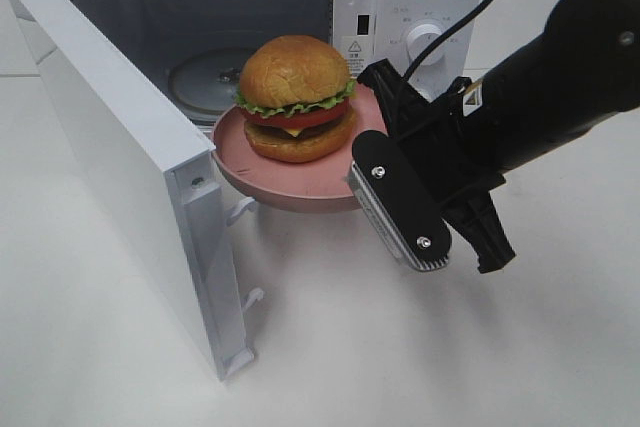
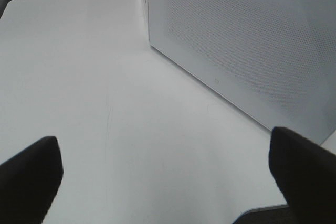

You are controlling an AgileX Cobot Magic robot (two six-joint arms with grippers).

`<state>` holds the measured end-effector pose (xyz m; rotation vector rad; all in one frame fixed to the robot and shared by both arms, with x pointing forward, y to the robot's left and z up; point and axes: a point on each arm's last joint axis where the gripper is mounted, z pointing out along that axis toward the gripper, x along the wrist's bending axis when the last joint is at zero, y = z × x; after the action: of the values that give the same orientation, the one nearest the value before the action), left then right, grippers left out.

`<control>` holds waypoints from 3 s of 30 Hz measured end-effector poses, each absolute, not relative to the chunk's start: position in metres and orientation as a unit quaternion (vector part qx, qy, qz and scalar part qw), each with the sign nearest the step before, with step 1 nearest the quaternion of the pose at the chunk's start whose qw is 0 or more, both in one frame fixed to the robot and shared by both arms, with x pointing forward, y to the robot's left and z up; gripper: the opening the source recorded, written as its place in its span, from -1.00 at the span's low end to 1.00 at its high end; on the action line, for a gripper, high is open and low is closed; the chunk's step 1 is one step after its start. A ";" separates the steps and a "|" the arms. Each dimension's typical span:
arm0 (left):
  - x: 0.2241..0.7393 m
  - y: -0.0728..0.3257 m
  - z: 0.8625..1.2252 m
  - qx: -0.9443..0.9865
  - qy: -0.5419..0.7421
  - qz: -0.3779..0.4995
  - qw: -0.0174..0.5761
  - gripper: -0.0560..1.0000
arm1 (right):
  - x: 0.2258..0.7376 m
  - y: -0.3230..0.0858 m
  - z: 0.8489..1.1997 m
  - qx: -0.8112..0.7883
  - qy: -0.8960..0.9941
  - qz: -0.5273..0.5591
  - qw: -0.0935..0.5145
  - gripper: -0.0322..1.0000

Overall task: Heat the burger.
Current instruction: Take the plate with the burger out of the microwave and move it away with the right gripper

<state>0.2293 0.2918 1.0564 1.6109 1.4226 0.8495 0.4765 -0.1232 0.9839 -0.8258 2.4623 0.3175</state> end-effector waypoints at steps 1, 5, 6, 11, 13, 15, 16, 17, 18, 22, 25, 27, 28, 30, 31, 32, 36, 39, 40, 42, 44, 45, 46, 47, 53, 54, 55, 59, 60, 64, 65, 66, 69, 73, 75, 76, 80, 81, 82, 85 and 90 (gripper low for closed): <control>0.229 0.292 1.056 0.638 0.563 0.336 0.404 0.98 | 0.476 -0.123 0.984 -0.305 0.909 0.117 0.260 -0.73; 0.229 0.292 1.056 0.638 0.563 0.336 0.404 0.98 | 0.461 -0.135 0.991 -0.298 0.908 0.116 0.270 -0.73; 0.229 0.292 1.056 0.638 0.563 0.336 0.404 0.98 | 0.461 -0.135 0.991 -0.298 0.908 0.116 0.270 -0.73; 0.229 0.292 1.056 0.638 0.563 0.336 0.404 0.98 | 0.440 -0.152 0.993 -0.300 0.909 0.104 0.269 -0.73; 0.229 0.292 1.056 0.638 0.563 0.336 0.404 0.98 | 0.436 -0.155 0.994 -0.299 0.910 0.105 0.269 -0.73; 0.229 0.292 1.056 0.638 0.563 0.336 0.404 0.98 | 0.423 -0.165 0.998 -0.293 0.909 0.108 0.276 -0.73; 0.229 0.292 1.056 0.638 0.563 0.336 0.404 0.98 | 0.423 -0.165 0.998 -0.293 0.909 0.108 0.276 -0.73; 0.229 0.292 1.056 0.638 0.563 0.336 0.404 0.98 | 0.420 -0.166 1.000 -0.293 0.909 0.108 0.277 -0.73; 0.229 0.292 1.056 0.638 0.563 0.336 0.404 0.98 | 0.414 -0.171 1.003 -0.292 0.908 0.110 0.280 -0.73; 0.229 0.292 1.056 0.638 0.563 0.336 0.404 0.98 | 0.404 -0.178 1.005 -0.287 0.910 0.108 0.280 -0.73; 0.229 0.292 1.056 0.638 0.563 0.336 0.404 0.98 | 0.394 -0.187 1.003 -0.278 0.914 0.101 0.276 -0.73; 0.229 0.292 1.056 0.638 0.563 0.336 0.404 0.98 | 0.388 -0.193 1.004 -0.267 0.918 0.098 0.275 -0.73; 0.229 0.292 1.056 0.638 0.563 0.336 0.404 0.98 | 0.385 -0.196 1.004 -0.262 0.920 0.096 0.275 -0.73; 0.229 0.292 1.056 0.638 0.563 0.336 0.404 0.98 | 0.378 -0.202 1.005 -0.254 0.923 0.093 0.275 -0.73; 0.229 0.292 1.056 0.638 0.563 0.336 0.404 0.98 | 0.374 -0.205 1.006 -0.248 0.924 0.093 0.275 -0.73; 0.229 0.292 1.056 0.638 0.563 0.336 0.404 0.98 | 0.368 -0.209 1.007 -0.240 0.927 0.094 0.272 -0.73; 0.229 0.292 1.056 0.638 0.563 0.336 0.404 0.98 | 0.358 -0.217 1.010 -0.231 0.931 0.094 0.268 -0.73; 0.229 0.292 1.056 0.638 0.563 0.336 0.404 0.98 | 0.350 -0.223 1.013 -0.221 0.935 0.091 0.263 -0.73; 0.229 0.292 1.056 0.638 0.563 0.336 0.404 0.98 | 0.345 -0.229 1.015 -0.210 0.938 0.084 0.263 -0.73; 0.229 0.292 1.056 0.638 0.563 0.336 0.404 0.98 | 0.342 -0.234 1.016 -0.198 0.941 0.072 0.264 -0.73; 0.229 0.292 1.056 0.638 0.563 0.336 0.404 0.98 | 0.341 -0.237 1.016 -0.187 0.944 0.065 0.264 -0.73; 0.229 0.292 1.056 0.638 0.563 0.336 0.404 0.98 | 0.340 -0.242 1.016 -0.162 0.950 0.050 0.261 -0.73; 0.229 0.292 1.056 0.638 0.563 0.336 0.404 0.98 | 0.340 -0.242 1.016 -0.162 0.950 0.050 0.261 -0.73; 0.229 0.292 1.056 0.638 0.563 0.336 0.404 0.98 | 0.340 -0.244 1.016 -0.151 0.953 0.042 0.260 -0.73; 0.229 0.292 1.056 0.638 0.563 0.336 0.404 0.98 | 0.343 -0.254 1.017 -0.060 0.960 0.012 0.272 -0.73; 0.229 0.292 1.056 0.638 0.563 0.336 0.404 0.98 | 0.343 -0.254 1.017 -0.048 0.960 0.012 0.275 -0.73; 0.229 0.292 1.056 0.638 0.563 0.336 0.404 0.98 | 0.343 -0.254 1.017 -0.048 0.960 0.012 0.275 -0.73; 0.229 0.292 1.056 0.638 0.563 0.336 0.404 0.98 | 0.346 -0.258 1.019 0.007 0.956 0.007 0.293 -0.73; 0.229 0.292 1.056 0.638 0.563 0.336 0.404 0.98 | 0.346 -0.258 1.019 0.007 0.956 0.007 0.293 -0.73; 0.229 0.292 1.056 0.638 0.563 0.336 0.404 0.98 | 0.350 -0.262 1.021 0.054 0.947 -0.001 0.316 -0.73; 0.229 0.292 1.056 0.638 0.563 0.336 0.404 0.98 | 0.350 -0.262 1.021 0.054 0.947 -0.001 0.316 -0.73; 0.229 0.292 1.056 0.638 0.563 0.336 0.404 0.98 | 0.351 -0.264 1.022 0.070 0.943 -0.004 0.326 -0.73; 0.229 0.292 1.056 0.638 0.563 0.336 0.404 0.98 | 0.353 -0.265 1.023 0.098 0.936 -0.003 0.337 -0.73; 0.229 0.292 1.056 0.638 0.563 0.336 0.404 0.98 | 0.354 -0.268 1.024 0.124 0.928 -0.006 0.351 -0.73; 0.229 0.292 1.056 0.638 0.563 0.336 0.404 0.98 | 0.355 -0.270 1.022 0.136 0.923 -0.013 0.360 -0.73; 0.229 0.292 1.056 0.638 0.563 0.336 0.404 0.98 | 0.355 -0.273 1.018 0.153 0.918 -0.018 0.365 -0.73; 0.229 0.292 1.056 0.638 0.563 0.336 0.404 0.98 | 0.353 -0.276 1.010 0.181 0.914 -0.023 0.363 -0.73; 0.229 0.292 1.056 0.638 0.563 0.336 0.404 0.98 | 0.351 -0.279 1.004 0.201 0.911 -0.029 0.358 -0.73; 0.229 0.292 1.056 0.638 0.563 0.336 0.404 0.98 | 0.351 -0.280 1.002 0.212 0.909 -0.030 0.357 -0.73; 0.229 0.292 1.056 0.638 0.563 0.336 0.404 0.98 | 0.350 -0.281 1.000 0.234 0.904 -0.029 0.356 -0.73; 0.229 0.292 1.056 0.638 0.563 0.336 0.404 0.98 | 0.351 -0.284 1.002 0.285 0.884 -0.021 0.371 -0.73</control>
<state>0.2293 0.2918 1.0564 1.6109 1.4226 0.8495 0.3510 -0.2838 1.0024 0.7300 2.2654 -0.0540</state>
